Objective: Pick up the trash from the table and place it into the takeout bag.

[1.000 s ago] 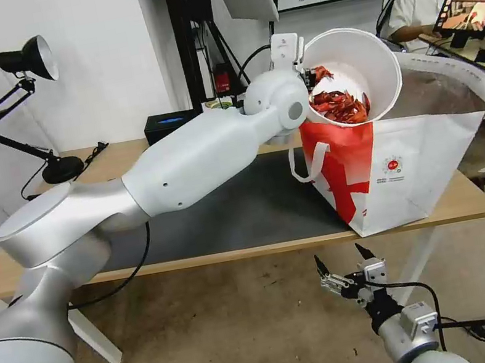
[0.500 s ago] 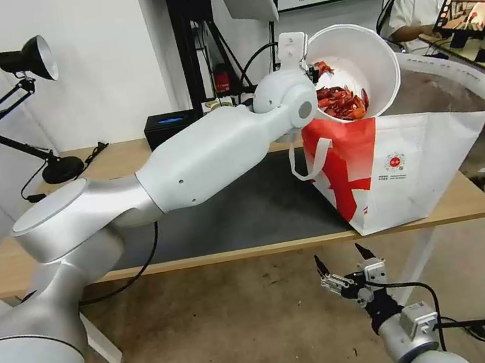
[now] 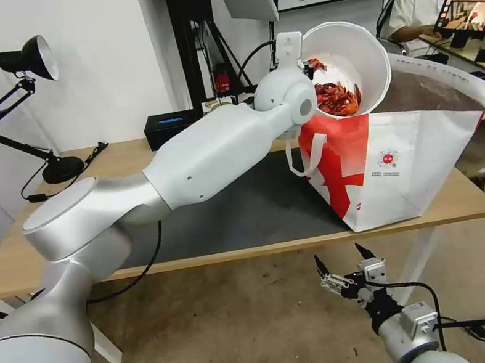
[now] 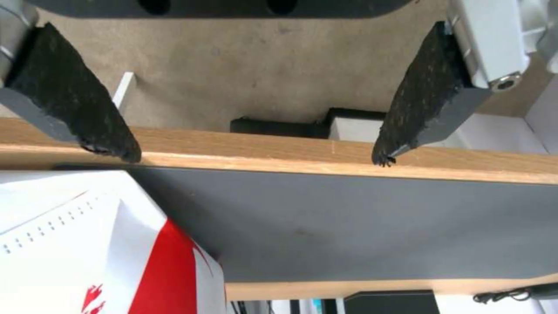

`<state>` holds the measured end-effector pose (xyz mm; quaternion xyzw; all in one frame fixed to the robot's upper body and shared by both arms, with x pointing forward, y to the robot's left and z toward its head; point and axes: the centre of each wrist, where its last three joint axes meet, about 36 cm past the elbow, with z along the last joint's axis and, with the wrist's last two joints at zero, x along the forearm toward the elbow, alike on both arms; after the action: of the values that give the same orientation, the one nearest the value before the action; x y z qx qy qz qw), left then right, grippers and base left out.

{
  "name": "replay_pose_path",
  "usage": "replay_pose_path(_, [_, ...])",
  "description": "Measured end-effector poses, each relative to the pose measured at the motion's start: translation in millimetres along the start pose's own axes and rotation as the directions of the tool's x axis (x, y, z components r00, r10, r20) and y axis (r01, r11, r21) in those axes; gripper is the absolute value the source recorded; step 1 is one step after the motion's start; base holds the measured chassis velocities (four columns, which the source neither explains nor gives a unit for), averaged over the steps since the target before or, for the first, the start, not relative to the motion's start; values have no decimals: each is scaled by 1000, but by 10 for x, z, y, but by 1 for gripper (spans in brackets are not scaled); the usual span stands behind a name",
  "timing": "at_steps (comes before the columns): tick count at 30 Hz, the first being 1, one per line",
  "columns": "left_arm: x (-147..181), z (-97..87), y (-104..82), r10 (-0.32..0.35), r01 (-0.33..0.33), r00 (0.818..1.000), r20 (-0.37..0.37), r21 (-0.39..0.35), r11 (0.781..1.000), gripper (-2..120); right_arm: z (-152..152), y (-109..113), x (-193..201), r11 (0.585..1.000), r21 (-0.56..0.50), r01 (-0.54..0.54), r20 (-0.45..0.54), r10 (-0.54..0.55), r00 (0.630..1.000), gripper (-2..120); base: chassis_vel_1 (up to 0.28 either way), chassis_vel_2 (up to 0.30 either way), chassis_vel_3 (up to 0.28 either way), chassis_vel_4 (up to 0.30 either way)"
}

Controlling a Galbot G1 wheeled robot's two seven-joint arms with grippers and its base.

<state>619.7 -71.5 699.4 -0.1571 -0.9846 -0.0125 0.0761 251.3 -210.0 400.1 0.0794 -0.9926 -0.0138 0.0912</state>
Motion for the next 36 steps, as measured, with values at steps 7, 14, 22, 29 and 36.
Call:
replay_pose_path(7, [23,-106,-65,23,-23,1000,3,44,999,0,0,0,0,1000,0,0,0,0,1000,100,0,0,0,0])
replay_pose_path(14, [37,-80,-66,33,-33,999,7,36,999,0,0,0,0,1000,0,0,0,0,1000,100,0,0,0,0])
replay_pose_path(22, [183,95,-2,79,-79,997,8,-20,997,0,0,0,0,1000,0,0,0,0,1000,100,0,0,0,0])
replay_pose_path(29, [346,156,70,190,-191,981,-27,-60,980,0,0,0,0,1000,0,0,0,0,1000,100,0,0,0,0])
replay_pose_path(36, [425,34,91,233,-242,968,-97,-92,966,0,0,0,0,1000,0,0,0,0,1000,100,0,0,0,0])
